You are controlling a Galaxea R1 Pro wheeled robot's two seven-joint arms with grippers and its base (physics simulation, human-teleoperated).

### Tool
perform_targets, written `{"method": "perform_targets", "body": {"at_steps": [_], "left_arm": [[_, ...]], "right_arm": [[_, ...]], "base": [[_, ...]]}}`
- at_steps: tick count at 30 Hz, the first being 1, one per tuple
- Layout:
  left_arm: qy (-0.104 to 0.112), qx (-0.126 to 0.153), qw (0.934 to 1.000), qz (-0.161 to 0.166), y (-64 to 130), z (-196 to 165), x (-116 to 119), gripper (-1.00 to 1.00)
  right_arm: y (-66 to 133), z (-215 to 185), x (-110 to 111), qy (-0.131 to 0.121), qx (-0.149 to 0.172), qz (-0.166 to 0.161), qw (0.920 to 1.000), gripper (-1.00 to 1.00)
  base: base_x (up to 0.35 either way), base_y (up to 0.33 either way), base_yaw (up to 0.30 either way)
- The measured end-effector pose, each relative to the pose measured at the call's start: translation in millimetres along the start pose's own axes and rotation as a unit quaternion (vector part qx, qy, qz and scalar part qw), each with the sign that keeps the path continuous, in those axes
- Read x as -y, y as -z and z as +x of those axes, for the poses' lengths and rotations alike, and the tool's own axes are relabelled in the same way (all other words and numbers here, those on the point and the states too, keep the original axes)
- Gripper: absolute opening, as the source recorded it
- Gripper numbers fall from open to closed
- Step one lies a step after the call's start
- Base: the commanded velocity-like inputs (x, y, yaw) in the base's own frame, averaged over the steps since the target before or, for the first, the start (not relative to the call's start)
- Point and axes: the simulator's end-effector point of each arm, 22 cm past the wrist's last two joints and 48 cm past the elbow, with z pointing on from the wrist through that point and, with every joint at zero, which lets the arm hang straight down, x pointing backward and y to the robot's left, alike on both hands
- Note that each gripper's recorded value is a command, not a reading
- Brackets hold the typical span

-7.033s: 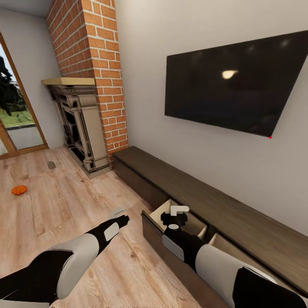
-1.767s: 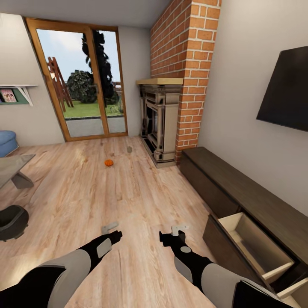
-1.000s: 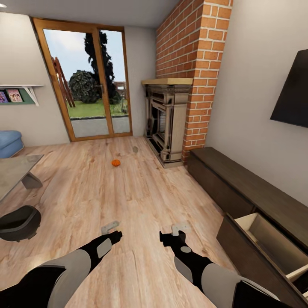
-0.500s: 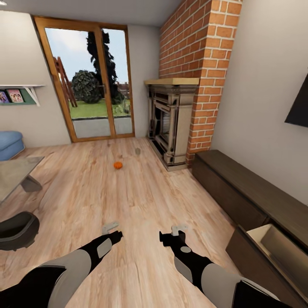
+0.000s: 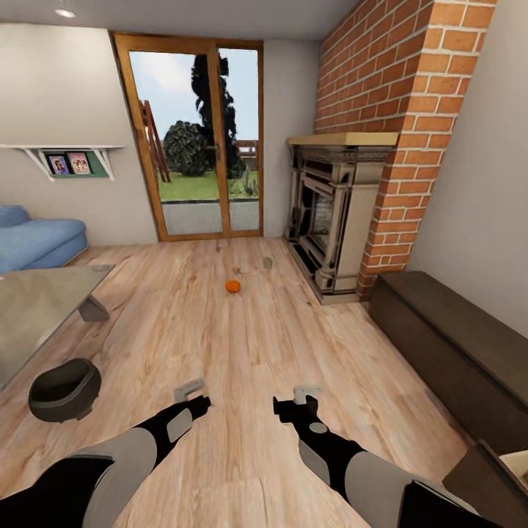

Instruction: Place each of the two pumpkins and all three candles from the living room inside a cabinet in the living room (use any cabinet), then make sure every cabinet is closed, and position the cauldron so it is next to a table in the living room.

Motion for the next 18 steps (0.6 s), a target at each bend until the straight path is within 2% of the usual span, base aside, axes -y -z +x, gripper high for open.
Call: {"method": "perform_targets", "body": {"at_steps": [6, 18], "left_arm": [[0.0, 0.001, 1.0, 0.001, 1.1, -1.7, 0.9, 1.0], [0.001, 0.007, 1.0, 0.005, 5.8, -7.8, 4.2, 1.0]], "right_arm": [[0.6, -1.9, 0.1, 0.0, 0.002, 0.0, 1.0, 1.0], [3.4, -9.9, -0.1, 0.001, 0.009, 0.0, 1.0, 1.0]], "base": [[0.224, 0.062, 0.254], [0.028, 0.004, 0.206]]}}
